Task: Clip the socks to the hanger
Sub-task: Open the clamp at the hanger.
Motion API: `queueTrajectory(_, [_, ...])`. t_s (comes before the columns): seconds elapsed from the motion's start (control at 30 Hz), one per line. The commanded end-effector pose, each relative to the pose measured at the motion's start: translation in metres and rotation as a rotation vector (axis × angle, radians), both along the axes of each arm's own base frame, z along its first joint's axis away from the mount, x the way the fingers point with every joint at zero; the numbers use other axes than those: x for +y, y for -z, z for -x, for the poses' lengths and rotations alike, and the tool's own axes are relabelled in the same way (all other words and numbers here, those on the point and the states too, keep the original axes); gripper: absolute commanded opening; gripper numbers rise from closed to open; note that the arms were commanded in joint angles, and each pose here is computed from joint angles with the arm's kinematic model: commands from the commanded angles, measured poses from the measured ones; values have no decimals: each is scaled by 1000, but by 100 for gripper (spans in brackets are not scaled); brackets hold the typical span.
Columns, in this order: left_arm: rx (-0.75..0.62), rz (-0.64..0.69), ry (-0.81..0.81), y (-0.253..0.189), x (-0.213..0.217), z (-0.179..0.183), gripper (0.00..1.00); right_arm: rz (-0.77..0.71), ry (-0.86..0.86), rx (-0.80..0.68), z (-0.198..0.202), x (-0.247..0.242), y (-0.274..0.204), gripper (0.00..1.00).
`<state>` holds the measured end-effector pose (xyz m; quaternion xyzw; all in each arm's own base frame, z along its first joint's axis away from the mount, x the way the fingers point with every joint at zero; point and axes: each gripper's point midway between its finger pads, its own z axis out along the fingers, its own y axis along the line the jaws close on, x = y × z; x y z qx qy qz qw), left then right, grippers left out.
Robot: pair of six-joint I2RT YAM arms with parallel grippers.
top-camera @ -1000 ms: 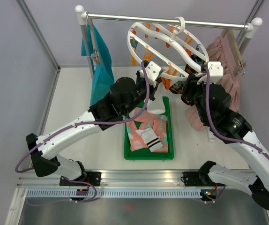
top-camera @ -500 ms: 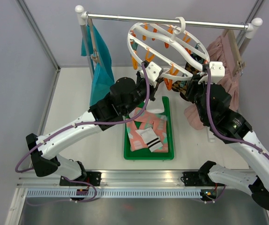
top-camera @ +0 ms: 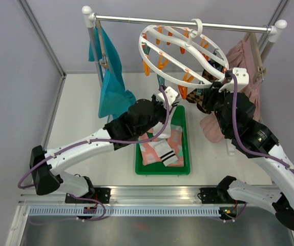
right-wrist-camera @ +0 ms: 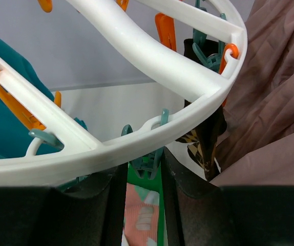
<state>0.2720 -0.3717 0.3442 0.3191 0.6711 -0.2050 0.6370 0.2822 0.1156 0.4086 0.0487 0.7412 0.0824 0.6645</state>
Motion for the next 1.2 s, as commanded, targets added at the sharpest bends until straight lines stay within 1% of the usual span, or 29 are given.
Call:
queueTrajectory(0.0, [-38, 169, 58, -36, -2, 14, 2, -70, -42, -12, 3, 8, -12, 0])
queueTrajectory(0.37, [-37, 223, 203, -38, -25, 32, 2, -107, -99, 14, -1, 27, -4, 0])
queueTrajectory(0.7, [-39, 232, 231, -41, -36, 32, 2, -118, -101, 14, -2, 29, -7, 0])
queueTrajectory(0.97, [-23, 215, 234, -33, -44, 28, 2, -128, -103, 10, -2, 29, -10, 0])
queueTrajectory(1.17, [-37, 234, 229, -40, -45, 27, 2, -129, -108, 19, -2, 30, -8, 0])
